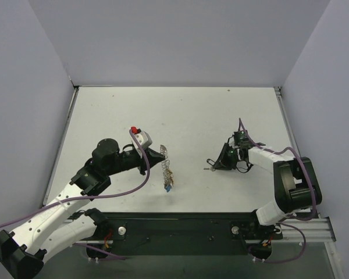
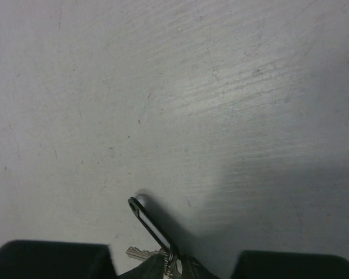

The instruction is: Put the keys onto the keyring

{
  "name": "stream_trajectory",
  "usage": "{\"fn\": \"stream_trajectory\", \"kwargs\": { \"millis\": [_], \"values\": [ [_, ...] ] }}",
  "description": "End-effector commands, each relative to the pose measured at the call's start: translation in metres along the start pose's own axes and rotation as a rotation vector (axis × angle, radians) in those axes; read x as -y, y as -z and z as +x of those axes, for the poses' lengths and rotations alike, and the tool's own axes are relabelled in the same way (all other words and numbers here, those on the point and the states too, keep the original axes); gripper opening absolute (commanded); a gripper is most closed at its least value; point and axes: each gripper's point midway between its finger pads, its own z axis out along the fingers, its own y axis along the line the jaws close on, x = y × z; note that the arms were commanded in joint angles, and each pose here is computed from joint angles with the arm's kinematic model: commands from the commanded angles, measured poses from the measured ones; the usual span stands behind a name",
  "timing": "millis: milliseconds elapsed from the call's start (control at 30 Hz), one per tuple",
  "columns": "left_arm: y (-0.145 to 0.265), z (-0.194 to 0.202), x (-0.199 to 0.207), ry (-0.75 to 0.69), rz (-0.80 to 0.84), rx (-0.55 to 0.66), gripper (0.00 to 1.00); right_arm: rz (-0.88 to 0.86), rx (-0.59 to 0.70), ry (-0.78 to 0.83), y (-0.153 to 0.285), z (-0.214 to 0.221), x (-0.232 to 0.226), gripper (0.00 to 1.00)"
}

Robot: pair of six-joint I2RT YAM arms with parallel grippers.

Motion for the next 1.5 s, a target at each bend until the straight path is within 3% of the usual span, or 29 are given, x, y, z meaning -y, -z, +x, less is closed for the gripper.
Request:
{"fn": "stream_trajectory", "kwargs": {
  "millis": [0, 67, 400, 933, 1467],
  "values": [
    [0.003, -0.029, 0.007, -0.046, 0.028, 0.093, 0.00, -0.002, -0.031, -0.026, -0.003, 0.007, 0.004, 0.08],
    [0.003, -0.029, 0.007, -0.045, 0.027, 0.093, 0.00, -0.008, -0.018, -0.011, -0.001, 0.004, 0.002, 0.00],
    [0.000, -0.030, 0.003, -0.045, 0.012, 0.086, 0.00, -0.087, 0.070, 0.123, 0.032, -0.019, -0.027, 0.00],
    [0.001, -0.025, -0.002, -0.069, -0.010, 0.014, 0.00, -0.531, 0.178, 0.606, 0.109, -0.002, -0.139, 0.00],
    [0.007, -0.009, -0.006, -0.172, -0.017, -0.072, 0.00, -1.001, 0.022, 0.961, 0.188, 0.062, -0.234, 0.00]
  ]
}}
